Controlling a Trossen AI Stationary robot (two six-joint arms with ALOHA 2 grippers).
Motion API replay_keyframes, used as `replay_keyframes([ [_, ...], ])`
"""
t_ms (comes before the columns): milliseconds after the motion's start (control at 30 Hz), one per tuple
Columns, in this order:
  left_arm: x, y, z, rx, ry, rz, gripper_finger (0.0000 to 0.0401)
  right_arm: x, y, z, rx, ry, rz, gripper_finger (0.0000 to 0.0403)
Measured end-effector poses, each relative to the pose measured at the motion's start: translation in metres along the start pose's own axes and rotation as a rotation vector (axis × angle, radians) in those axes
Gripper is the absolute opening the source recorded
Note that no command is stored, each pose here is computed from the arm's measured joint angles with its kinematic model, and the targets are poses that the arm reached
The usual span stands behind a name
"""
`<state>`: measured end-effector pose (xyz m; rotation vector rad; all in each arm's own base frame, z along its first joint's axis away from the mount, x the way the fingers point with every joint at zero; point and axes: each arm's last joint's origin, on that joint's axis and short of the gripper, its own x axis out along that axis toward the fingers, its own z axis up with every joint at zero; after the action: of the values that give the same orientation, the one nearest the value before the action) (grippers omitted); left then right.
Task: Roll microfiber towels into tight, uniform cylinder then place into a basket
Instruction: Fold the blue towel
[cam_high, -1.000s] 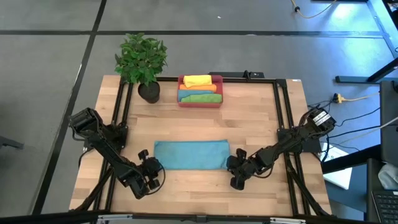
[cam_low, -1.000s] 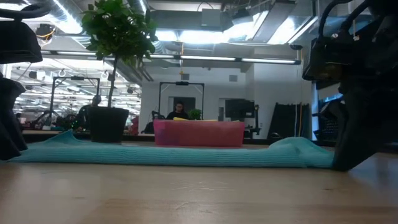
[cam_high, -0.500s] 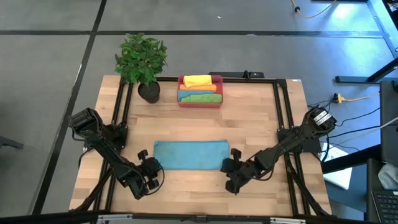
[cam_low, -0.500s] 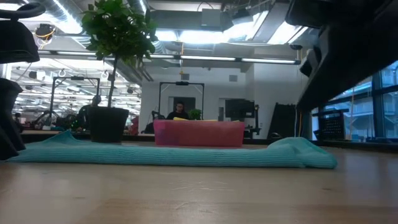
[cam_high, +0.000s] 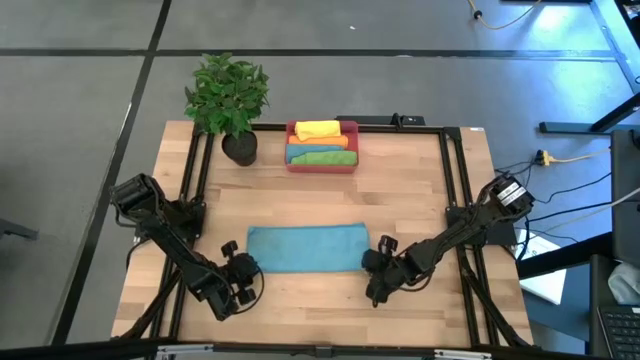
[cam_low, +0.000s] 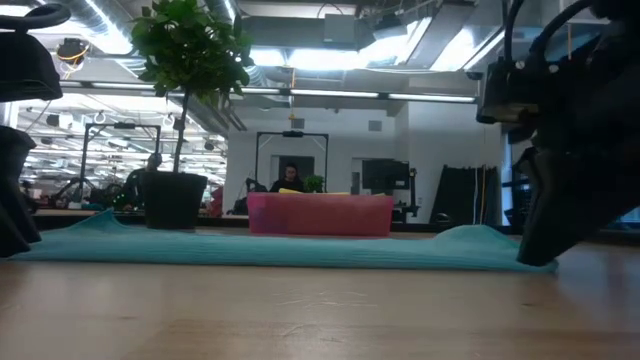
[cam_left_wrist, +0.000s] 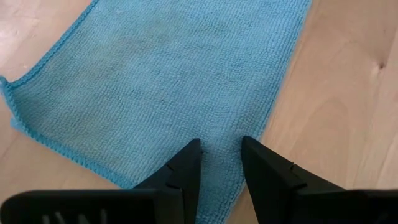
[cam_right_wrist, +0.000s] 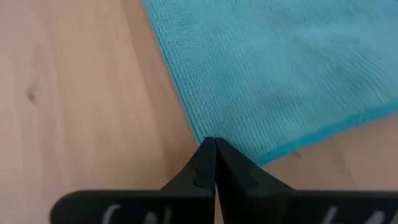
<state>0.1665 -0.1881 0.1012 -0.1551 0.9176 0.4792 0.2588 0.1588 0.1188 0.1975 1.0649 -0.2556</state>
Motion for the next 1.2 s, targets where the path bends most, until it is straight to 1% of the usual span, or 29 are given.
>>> replay_keyframes([
  [133,-0.001,0.000,-0.002,0.008,0.000,-0.003,0.0110,-0.002,-0.005,-0.003,0.004,0.038,-0.043,0.0005],
  [267,-0.002,0.000,-0.001,0.004,0.001,-0.008,0.0110,-0.006,-0.006,-0.002,0.003,0.039,-0.039,0.0008],
  [367,-0.009,-0.003,0.004,-0.014,0.009,-0.038,0.0110,-0.007,-0.004,-0.001,-0.023,0.043,-0.039,0.0006],
  [467,-0.019,-0.006,0.012,0.016,0.024,-0.075,0.0110,-0.008,-0.003,0.001,-0.049,0.052,-0.033,0.0005],
  [567,-0.029,-0.011,0.024,0.017,-0.027,-0.110,0.0110,-0.009,-0.003,0.003,-0.047,0.057,-0.032,0.0006],
  [667,-0.034,-0.013,0.031,0.021,-0.047,-0.125,0.0112,-0.009,-0.003,0.003,-0.043,0.061,-0.030,0.0009],
  [800,-0.048,-0.020,0.045,-0.009,-0.078,-0.178,0.0124,-0.009,-0.003,0.002,-0.041,0.069,-0.023,0.0010],
  [1000,-0.067,-0.035,0.064,0.050,-0.181,-0.211,0.0128,-0.009,-0.002,0.003,-0.038,0.072,-0.018,0.0010],
  [1200,-0.078,-0.041,0.076,0.115,-0.275,-0.196,0.0130,-0.009,-0.002,0.003,-0.027,0.079,-0.008,0.0011],
])
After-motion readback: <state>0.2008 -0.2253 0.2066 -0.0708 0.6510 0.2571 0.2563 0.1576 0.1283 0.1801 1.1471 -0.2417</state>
